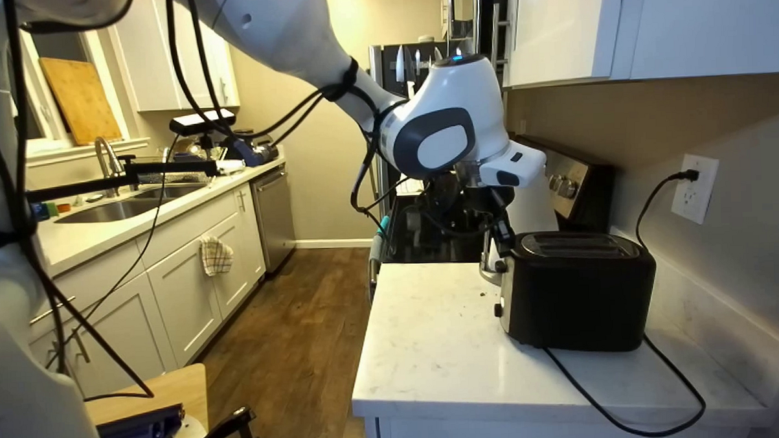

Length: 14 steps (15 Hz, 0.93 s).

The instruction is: Press down on the toaster lever

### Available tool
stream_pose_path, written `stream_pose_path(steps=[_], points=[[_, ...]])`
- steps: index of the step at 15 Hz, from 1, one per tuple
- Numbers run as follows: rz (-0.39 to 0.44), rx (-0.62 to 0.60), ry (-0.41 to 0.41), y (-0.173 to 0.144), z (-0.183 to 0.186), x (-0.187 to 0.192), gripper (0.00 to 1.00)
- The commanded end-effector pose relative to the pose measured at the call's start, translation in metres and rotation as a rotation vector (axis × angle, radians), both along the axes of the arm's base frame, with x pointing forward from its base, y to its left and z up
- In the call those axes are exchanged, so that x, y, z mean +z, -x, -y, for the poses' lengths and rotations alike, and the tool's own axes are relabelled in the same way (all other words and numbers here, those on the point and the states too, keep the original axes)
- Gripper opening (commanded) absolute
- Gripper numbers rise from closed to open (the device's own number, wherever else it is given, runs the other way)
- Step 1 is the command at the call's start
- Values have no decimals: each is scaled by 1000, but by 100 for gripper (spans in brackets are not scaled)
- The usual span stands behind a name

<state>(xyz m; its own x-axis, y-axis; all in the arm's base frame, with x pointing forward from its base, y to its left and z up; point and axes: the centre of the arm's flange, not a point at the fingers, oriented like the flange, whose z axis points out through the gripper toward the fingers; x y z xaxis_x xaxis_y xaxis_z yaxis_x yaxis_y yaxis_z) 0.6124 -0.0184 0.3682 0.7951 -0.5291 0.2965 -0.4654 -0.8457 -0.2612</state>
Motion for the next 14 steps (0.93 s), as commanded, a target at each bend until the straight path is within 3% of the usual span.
stream_pose_path(steps=[1, 7, 14], points=[[-7, -60, 47, -3, -13, -6, 0], [-52, -46, 86, 10, -47, -21, 0], [8, -107, 197, 12, -55, -18, 0]])
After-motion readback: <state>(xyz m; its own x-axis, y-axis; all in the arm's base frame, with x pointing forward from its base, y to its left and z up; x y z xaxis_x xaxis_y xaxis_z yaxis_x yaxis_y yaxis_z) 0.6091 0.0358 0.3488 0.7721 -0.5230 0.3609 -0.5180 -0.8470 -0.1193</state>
